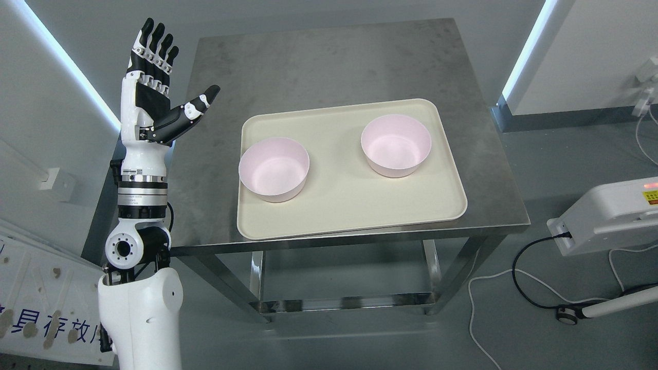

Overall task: Stack pink IKEA bowls on left shelf middle
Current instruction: 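Lower the raised left hand toward the pink bowl nearer the robot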

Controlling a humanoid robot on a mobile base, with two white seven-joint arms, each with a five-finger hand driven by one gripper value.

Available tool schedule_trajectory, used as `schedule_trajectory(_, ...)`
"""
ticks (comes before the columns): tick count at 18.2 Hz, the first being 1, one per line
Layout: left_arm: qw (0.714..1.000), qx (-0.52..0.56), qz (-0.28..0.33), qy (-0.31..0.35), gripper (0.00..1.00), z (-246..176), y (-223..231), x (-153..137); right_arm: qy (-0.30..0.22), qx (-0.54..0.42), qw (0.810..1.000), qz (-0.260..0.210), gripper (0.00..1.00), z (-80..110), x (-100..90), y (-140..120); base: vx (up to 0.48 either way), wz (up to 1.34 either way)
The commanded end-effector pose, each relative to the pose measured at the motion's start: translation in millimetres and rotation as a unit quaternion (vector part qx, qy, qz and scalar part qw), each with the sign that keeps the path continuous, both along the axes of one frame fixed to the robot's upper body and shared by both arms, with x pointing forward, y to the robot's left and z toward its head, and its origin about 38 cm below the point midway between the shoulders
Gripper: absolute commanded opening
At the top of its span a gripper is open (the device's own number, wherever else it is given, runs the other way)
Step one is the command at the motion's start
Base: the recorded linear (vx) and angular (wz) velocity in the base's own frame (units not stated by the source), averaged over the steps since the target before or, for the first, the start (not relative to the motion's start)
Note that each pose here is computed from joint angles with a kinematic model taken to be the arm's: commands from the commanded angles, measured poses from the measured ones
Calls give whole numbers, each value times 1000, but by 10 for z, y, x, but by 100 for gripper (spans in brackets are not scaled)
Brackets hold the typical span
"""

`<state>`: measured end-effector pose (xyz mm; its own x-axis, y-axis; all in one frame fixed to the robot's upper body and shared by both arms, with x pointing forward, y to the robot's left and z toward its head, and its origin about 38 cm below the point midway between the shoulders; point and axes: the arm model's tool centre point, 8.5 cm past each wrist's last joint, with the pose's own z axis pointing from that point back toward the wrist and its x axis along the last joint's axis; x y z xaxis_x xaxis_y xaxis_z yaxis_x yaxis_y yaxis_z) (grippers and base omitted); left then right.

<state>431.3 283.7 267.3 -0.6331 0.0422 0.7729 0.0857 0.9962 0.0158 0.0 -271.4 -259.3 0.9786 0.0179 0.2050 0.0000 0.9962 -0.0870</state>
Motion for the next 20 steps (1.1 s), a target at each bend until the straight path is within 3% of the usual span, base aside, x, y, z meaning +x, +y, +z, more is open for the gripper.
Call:
schedule_trajectory(1,999,21,30,-9,100,88,298,-88,-9,-9,1000,-2,100,10,60,-114,0,0)
schedule_trajectory(3,997,74,22,-8,100,176,418,-88,-9,-9,1000,-2,100,10,60,-114,-14,0)
schedule_trajectory(5,987,158,-25,0,99,241,427,-52,-9,-9,1000,-2,100,10,60,-114,-18,2)
schedule_trajectory(8,937,322,-123,54,96,222,319,209,-9,-9,1000,-2,100,10,60,-114,-7,0)
schedule_trajectory(12,861,471,-166,95,95,129,-90,489,-9,-9,1000,-2,100,10,60,-114,0,0)
schedule_trajectory(16,821,508,-186,180,91,-176,-141,711,-9,-9,1000,-2,100,10,60,-114,0,0)
schedule_trajectory(20,815,493,-192,238,84,-320,-133,735,-9,-9,1000,-2,100,10,60,-114,0,0)
